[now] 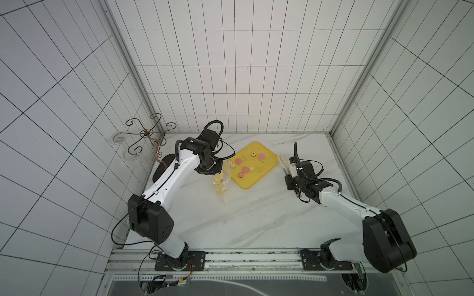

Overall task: Put the cookies into a resealable bag to prevent moisture
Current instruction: Pick up the clamp from the center of the board, then pick up the cookie from the tray.

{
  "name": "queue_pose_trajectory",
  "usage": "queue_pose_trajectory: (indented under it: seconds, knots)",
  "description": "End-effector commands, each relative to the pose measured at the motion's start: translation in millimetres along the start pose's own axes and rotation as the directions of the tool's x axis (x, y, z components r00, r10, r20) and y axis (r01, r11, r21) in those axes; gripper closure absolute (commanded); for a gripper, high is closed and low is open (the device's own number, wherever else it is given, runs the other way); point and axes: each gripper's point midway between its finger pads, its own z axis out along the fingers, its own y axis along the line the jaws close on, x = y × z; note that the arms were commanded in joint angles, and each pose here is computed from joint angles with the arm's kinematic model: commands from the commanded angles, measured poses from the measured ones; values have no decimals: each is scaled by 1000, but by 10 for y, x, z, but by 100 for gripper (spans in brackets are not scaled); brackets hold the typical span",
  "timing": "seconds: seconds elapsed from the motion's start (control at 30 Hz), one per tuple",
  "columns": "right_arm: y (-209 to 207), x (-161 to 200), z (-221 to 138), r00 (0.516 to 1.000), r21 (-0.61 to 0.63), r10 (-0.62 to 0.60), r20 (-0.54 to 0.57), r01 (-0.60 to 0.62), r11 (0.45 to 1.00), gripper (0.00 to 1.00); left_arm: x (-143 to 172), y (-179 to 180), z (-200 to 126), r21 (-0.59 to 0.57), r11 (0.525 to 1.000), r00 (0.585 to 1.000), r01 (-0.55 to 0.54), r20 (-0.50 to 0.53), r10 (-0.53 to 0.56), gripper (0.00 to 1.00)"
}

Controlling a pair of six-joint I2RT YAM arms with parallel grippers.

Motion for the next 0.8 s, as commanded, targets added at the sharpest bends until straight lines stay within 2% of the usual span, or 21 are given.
queue_pose_trajectory:
  seconds: [0.0,0.1,0.3,0.5,0.77]
  knots:
    - [491,-256,-211,978,-168,-207,-9,203,965,65,-131,1,-50,-5,1000,999,-16,42,16,100]
    - [763,-236,-200,946,-237,-322,-31,306,922,64,-148,11,-47,-10,1000,999,-15,44,16,100]
    - [938,-291,-59,914,-274,-403,-44,377,885,59,-136,16,-44,-11,1000,999,-13,44,13,100]
    - [906,-348,135,896,-244,-438,-76,409,879,55,-113,15,-4,-8,1000,999,-16,35,16,100]
    - [786,-487,347,898,-169,-426,-112,405,899,52,-117,-7,-4,4,1000,999,-21,33,21,100]
